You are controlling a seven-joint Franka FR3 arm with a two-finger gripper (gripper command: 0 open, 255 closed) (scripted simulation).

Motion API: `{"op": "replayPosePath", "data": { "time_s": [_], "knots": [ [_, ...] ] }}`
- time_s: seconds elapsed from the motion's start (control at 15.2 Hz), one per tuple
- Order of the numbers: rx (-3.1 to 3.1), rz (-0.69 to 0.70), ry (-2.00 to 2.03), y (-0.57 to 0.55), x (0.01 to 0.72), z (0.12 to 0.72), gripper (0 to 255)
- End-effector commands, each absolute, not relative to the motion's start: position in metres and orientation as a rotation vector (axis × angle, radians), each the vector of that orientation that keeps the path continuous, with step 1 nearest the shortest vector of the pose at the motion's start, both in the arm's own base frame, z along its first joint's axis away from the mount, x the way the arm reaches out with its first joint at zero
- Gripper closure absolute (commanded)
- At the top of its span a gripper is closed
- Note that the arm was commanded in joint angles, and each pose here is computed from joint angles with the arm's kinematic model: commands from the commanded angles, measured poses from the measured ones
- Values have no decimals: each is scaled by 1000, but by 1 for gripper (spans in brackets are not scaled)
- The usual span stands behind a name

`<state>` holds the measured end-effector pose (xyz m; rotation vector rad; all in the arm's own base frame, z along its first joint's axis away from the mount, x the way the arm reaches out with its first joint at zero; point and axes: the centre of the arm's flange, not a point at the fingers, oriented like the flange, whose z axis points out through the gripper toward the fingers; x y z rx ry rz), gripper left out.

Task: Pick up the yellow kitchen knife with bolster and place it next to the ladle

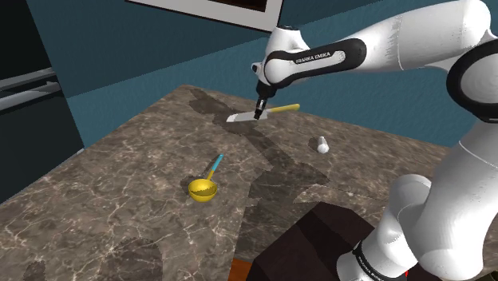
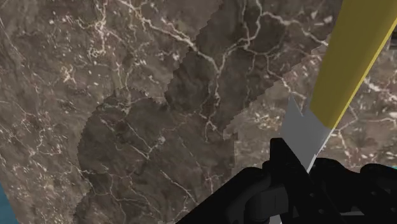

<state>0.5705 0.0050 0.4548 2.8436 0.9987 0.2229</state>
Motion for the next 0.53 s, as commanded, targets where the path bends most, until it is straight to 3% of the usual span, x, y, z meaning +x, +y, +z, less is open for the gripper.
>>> {"op": "replayPosePath", "data": {
  "time_s": [0.0,0.46],
  "knots": [
    [2844,223,997,31,578,453,255],
    [2844,223,997,118,609,453,255]
  ]
}}
